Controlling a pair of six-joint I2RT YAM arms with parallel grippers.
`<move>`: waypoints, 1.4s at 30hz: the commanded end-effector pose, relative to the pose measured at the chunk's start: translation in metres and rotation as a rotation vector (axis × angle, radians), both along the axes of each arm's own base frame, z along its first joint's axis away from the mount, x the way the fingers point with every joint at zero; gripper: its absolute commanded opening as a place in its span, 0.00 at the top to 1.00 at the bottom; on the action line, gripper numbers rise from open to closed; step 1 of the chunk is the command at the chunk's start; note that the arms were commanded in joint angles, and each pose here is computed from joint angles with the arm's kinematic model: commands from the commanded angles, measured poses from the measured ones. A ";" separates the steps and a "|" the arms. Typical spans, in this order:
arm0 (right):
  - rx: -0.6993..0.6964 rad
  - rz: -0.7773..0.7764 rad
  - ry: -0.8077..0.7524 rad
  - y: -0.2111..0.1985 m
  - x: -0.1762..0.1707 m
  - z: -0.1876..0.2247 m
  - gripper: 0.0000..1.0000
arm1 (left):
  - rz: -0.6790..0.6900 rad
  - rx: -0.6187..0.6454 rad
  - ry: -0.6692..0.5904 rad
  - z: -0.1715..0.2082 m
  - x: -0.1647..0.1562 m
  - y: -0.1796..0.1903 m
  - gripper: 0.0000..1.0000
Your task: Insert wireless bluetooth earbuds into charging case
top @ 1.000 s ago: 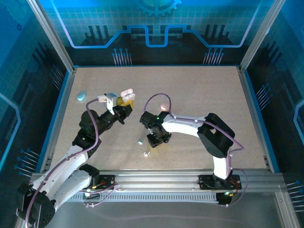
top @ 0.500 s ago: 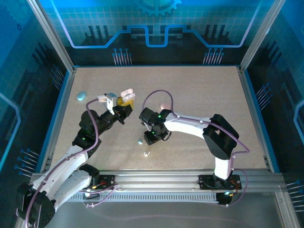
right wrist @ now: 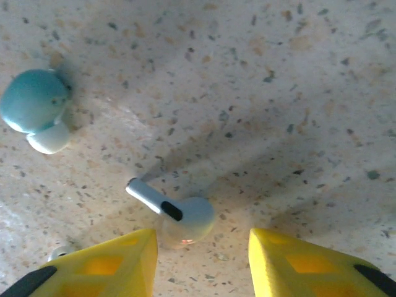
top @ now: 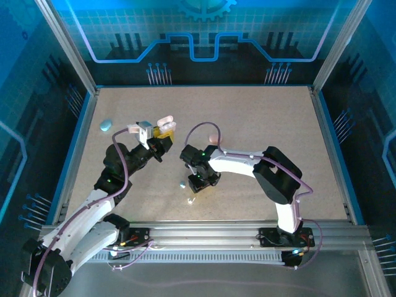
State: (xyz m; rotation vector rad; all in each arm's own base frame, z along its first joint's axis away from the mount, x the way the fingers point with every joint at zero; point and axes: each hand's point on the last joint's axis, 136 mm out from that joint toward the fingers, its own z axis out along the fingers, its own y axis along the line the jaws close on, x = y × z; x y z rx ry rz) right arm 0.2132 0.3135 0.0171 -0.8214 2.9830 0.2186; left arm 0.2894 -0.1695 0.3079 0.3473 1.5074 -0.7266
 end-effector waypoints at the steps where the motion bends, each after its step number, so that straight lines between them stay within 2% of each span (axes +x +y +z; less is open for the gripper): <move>1: -0.072 -0.022 -0.021 -0.022 0.003 -0.004 0.57 | 0.014 -0.018 -0.046 0.023 0.001 0.004 0.71; 10: -0.034 -0.009 -0.093 -0.032 0.022 0.029 0.59 | 0.001 -0.022 -0.042 0.023 0.002 0.001 0.71; 18: 0.059 -0.102 -0.112 -0.023 0.030 0.054 0.61 | 0.010 -0.019 -0.045 0.022 0.001 0.003 0.71; 21: 0.155 -0.094 -0.097 -0.005 0.031 0.061 0.61 | 0.010 -0.019 -0.047 0.022 0.000 0.003 0.71; 24: 0.187 -0.104 -0.031 0.010 0.027 0.054 0.59 | 0.011 -0.019 -0.049 0.022 0.000 0.003 0.71; 30: 0.101 -0.107 0.014 0.020 0.023 0.028 0.57 | 0.022 -0.016 -0.058 0.025 -0.002 0.006 0.71; 42: 0.050 -0.131 0.025 -0.006 0.018 0.010 0.64 | 0.024 -0.014 -0.058 0.025 -0.003 0.007 0.71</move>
